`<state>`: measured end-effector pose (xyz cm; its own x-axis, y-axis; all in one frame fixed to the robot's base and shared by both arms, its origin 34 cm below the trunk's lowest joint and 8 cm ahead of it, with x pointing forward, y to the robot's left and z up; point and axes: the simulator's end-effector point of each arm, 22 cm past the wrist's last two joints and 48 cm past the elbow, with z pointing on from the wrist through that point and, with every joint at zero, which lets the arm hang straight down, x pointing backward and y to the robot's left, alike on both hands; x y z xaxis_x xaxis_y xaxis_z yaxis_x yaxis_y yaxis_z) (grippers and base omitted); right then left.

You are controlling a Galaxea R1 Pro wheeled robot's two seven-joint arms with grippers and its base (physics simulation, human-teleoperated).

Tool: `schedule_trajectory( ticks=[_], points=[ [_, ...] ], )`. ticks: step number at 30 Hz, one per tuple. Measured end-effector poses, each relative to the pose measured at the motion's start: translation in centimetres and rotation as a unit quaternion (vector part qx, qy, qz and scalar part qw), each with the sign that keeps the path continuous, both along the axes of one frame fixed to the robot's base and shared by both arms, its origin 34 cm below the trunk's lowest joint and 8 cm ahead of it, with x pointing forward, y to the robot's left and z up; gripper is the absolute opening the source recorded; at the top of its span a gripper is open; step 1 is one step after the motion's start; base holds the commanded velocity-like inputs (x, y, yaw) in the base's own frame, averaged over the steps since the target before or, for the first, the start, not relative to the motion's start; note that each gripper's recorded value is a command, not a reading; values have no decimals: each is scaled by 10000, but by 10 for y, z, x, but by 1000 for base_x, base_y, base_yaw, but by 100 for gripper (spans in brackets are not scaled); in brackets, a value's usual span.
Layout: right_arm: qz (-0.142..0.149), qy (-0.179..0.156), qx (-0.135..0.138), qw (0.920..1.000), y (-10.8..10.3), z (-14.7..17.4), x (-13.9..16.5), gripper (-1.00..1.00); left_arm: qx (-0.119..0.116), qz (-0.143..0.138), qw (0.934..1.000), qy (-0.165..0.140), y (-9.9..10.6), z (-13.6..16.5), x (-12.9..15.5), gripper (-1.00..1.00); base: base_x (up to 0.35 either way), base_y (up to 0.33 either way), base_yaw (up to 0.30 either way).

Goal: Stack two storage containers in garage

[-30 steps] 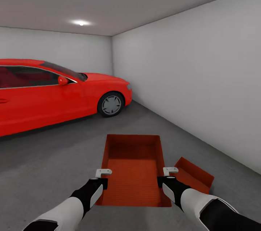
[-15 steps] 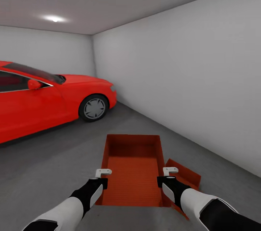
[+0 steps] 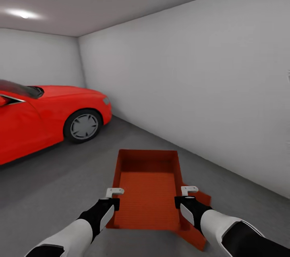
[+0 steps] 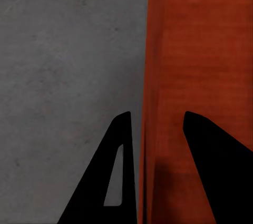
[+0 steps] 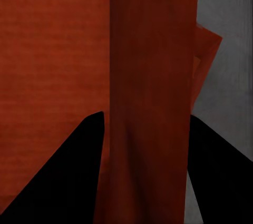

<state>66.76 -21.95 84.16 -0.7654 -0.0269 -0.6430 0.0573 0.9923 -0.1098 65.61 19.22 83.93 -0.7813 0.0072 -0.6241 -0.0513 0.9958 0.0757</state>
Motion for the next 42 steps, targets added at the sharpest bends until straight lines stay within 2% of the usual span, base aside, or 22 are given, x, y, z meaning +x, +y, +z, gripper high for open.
schedule_trajectory(
  ticks=[42],
  points=[
    [-1,-1,0,10000,0,0,0,-100,1,-1,10000,-1,0,0,0,-100,311,90,-281]
  ],
)
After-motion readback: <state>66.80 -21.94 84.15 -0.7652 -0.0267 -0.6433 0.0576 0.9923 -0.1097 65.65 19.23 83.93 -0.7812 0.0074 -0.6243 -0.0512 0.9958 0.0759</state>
